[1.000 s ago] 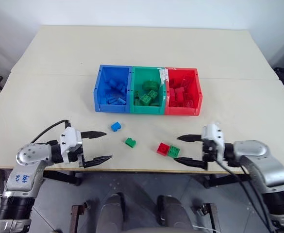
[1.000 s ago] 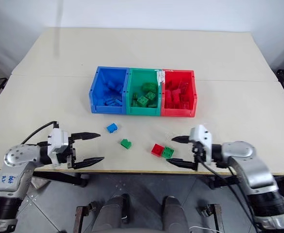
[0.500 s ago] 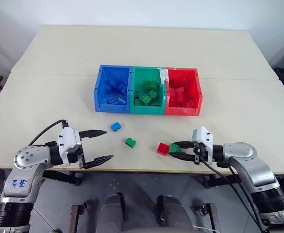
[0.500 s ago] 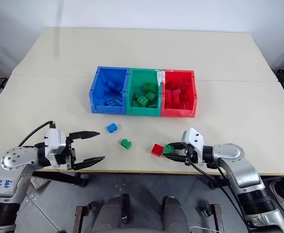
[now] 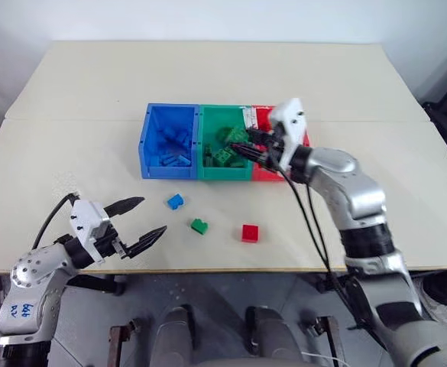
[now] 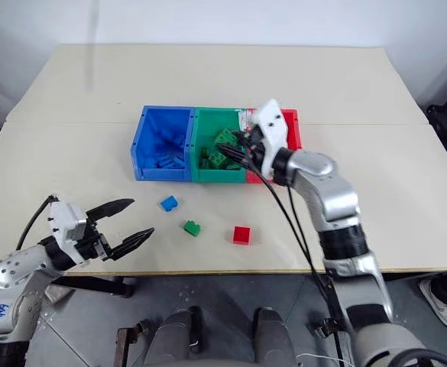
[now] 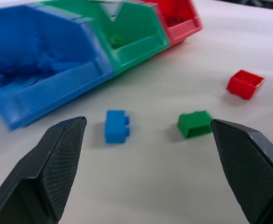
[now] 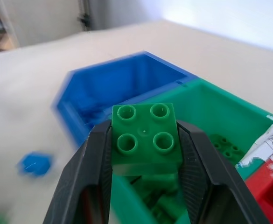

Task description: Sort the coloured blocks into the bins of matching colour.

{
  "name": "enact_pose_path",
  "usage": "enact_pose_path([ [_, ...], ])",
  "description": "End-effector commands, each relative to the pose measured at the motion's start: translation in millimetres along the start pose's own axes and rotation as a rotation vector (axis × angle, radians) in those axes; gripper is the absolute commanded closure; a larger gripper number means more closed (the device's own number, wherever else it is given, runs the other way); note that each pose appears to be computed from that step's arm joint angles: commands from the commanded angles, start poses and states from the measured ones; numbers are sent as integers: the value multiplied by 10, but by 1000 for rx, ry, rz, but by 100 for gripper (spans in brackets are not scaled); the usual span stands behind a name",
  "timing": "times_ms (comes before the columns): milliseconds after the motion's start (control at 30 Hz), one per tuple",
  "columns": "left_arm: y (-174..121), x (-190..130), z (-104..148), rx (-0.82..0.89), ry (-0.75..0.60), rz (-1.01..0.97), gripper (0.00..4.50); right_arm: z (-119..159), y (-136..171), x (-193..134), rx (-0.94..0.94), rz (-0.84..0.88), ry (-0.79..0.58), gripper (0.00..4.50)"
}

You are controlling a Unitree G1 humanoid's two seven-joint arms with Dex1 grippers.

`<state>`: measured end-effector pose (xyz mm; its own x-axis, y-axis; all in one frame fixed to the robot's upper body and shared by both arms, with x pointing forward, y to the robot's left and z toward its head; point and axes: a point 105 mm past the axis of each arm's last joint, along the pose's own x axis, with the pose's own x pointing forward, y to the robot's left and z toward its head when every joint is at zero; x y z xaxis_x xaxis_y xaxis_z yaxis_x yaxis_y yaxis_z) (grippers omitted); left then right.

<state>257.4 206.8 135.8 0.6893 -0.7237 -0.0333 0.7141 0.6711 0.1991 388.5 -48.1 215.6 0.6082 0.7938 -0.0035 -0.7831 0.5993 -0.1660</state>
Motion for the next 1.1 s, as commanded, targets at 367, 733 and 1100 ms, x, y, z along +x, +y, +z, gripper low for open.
enact_pose_path([
  [367, -68, 57, 196, 47, -47, -23, 0, 138, 120, -312, -84, 168, -113, 2],
  [733, -209, 483, 153, 32, -32, -280, 0, -380, -31, -1730, -95, 121, -17, 2],
  [1100, -421, 815, 113, 144, -38, -545, 0, -724, -161, -2417, -134, 64, 145, 2],
])
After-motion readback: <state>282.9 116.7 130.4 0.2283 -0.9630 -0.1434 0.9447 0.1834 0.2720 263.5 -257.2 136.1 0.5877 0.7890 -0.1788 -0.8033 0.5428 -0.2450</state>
